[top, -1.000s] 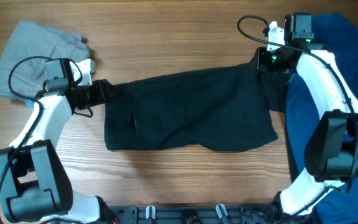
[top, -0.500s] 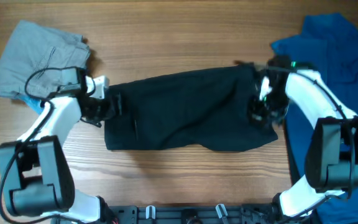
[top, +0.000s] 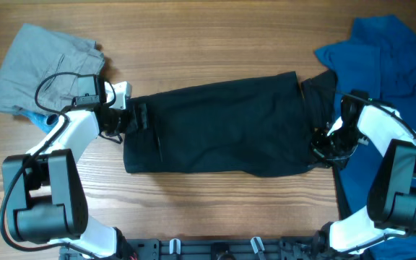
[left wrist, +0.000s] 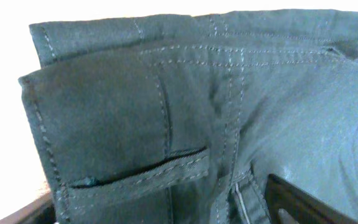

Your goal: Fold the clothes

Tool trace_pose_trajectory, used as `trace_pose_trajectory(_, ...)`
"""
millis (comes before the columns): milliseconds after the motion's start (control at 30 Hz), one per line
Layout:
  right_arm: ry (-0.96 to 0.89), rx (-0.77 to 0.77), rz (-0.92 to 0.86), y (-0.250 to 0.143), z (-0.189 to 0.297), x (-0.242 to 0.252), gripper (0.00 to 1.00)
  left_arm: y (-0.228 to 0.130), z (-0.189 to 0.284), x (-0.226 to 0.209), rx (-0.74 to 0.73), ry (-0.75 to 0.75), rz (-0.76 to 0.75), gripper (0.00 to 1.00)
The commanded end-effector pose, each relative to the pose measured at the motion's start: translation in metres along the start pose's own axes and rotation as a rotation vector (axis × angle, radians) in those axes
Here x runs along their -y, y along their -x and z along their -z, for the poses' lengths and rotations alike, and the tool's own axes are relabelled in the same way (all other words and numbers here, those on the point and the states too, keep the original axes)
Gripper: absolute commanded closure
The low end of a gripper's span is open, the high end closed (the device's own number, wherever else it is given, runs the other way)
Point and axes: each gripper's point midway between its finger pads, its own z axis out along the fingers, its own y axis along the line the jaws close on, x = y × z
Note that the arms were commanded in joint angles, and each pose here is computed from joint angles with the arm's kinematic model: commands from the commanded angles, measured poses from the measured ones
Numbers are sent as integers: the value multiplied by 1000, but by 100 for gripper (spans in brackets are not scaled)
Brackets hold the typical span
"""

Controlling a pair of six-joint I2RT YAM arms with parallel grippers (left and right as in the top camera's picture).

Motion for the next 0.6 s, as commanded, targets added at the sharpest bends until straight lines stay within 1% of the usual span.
trace_pose_trajectory(0, 27, 118, 117, 14, 34, -11, 88, -18, -9, 3, -65, -35, 22, 26)
trace_pose_trajectory(33, 50, 167, 140, 14, 47, -17, 87, -20, -11, 4, -75, -36, 20, 37)
trace_pose_trajectory(67, 67, 221, 165, 15, 61, -21, 85, -24, -16, 7, -94, -40, 15, 42)
trace_pose_trajectory(100, 83, 268, 180, 14, 72, -25, 83, -30, -19, 9, -117, -39, 14, 40)
trace_pose_trajectory(133, 92, 296, 188, 13, 80, -26, 81, -34, -21, 7, -133, -28, 17, 14)
trace_pose_trajectory(167, 101, 322, 195, 11, 86, -28, 80, -38, -22, 5, -149, -20, 24, 10)
trace_pose_trajectory(200, 113, 356, 205, 9, 95, -30, 78, -44, -24, 2, -173, -7, 34, 12)
trace_pose_trajectory(267, 123, 379, 213, 6, 101, -31, 77, -47, -26, -2, -188, 10, 40, 43)
trace_pose_trajectory(333, 135, 371, 223, 5, 101, -33, 78, -46, -26, -3, -185, 10, 40, 89)
trace_pose_trajectory(367, 140, 373, 224, 5, 101, -34, 78, -47, -25, -3, -189, 11, 43, 96)
trace_pose_trajectory(467, 144, 385, 229, 8, 102, -35, 78, -42, -1, -9, -241, 69, 92, 96)
trace_pose_trajectory(533, 163, 390, 250, 8, 104, -40, 78, -27, 27, -13, -258, 140, 112, 96)
trace_pose_trajectory(567, 202, 397, 293, 9, 106, -48, 78, -14, 52, -10, -262, 183, 115, 96)
